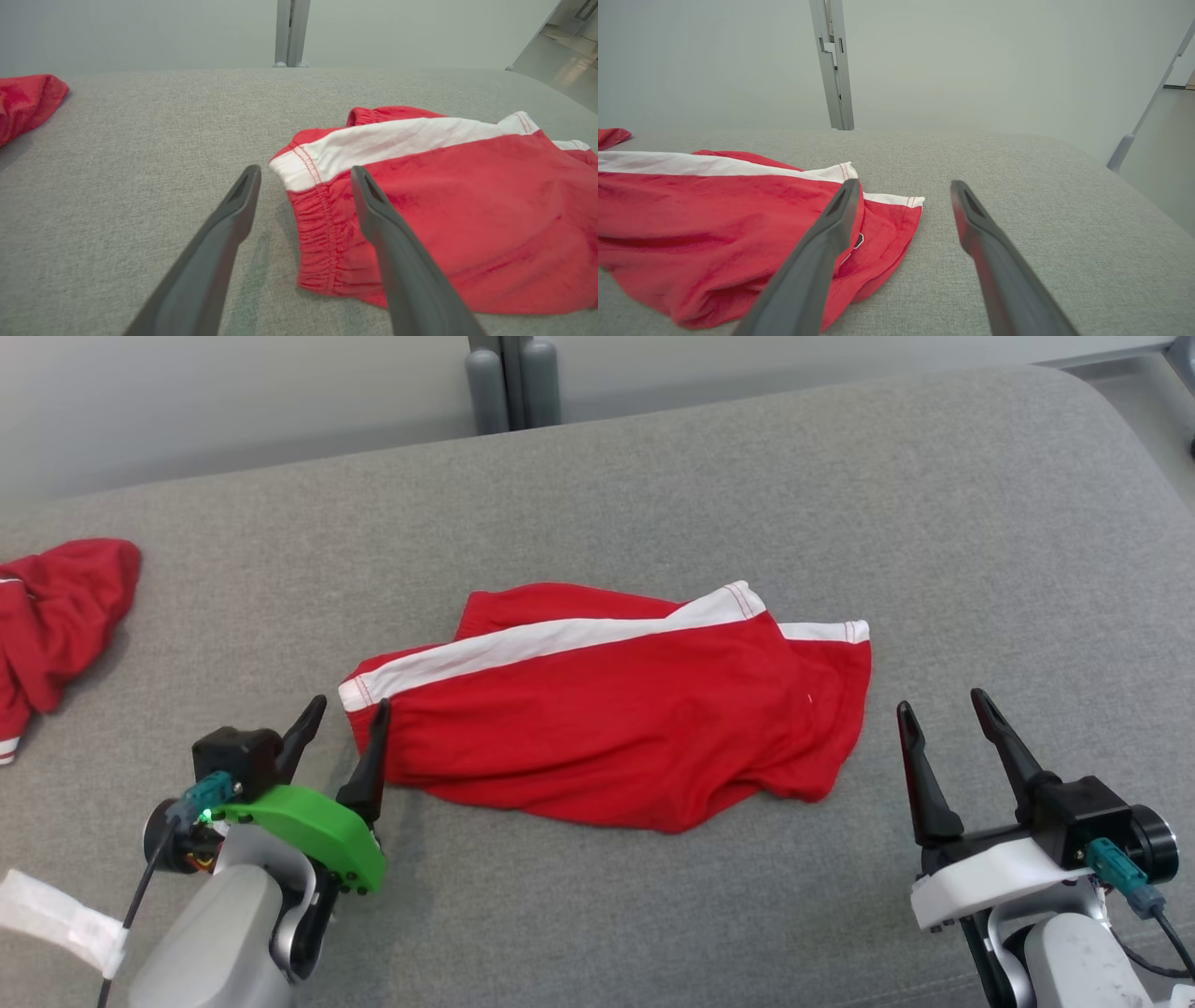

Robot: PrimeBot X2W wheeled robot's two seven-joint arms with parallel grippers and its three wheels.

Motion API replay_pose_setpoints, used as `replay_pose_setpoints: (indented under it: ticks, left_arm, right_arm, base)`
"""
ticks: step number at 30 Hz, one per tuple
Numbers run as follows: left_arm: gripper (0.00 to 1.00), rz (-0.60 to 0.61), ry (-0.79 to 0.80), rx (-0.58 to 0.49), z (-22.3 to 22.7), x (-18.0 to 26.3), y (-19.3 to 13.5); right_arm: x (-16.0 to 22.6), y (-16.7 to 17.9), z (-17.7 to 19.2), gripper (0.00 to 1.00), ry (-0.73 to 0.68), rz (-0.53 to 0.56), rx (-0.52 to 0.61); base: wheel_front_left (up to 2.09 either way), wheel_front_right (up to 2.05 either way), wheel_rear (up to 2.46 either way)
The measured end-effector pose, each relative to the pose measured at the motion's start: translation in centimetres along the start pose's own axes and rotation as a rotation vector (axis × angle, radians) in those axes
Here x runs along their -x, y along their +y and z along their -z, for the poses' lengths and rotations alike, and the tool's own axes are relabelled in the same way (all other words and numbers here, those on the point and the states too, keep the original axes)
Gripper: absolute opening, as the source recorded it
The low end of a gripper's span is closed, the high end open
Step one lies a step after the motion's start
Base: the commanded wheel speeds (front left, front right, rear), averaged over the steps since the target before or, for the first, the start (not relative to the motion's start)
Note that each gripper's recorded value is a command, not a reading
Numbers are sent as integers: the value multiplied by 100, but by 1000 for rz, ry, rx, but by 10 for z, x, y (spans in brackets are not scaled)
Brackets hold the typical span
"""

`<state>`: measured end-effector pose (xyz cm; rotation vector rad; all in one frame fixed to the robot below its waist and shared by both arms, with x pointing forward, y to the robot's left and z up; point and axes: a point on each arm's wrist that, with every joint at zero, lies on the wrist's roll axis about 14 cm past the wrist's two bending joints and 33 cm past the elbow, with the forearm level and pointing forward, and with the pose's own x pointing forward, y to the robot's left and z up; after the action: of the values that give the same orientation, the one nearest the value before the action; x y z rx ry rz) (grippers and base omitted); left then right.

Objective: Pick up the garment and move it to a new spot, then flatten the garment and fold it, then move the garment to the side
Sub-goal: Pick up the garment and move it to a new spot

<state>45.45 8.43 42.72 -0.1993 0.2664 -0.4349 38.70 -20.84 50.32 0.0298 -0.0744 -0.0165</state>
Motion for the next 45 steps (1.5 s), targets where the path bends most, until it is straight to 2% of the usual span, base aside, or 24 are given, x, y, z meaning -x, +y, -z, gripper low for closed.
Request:
replay_pose_setpoints:
  ticks: [8, 20, 31, 45]
  left_arm:
    - [100, -68, -123, 16, -25, 28, 1]
    - [100, -148, -239, 54, -33, 74, -8]
    - [100, -239, -256, 102, -20, 103, 2]
    - [100, -252, -235, 113, -7, 112, 0]
  right_arm:
    - [8, 4, -13, 100, -36, -12, 1]
    - [20, 9, -32, 100, -89, -25, 1]
    - [26, 15, -29, 100, -83, -40, -19]
    - [30, 22, -18, 100, -49, -57, -39]
  base:
    - [0, 0, 0]
    - [0, 0, 0]
    - [0, 0, 0]
    - [0, 0, 0]
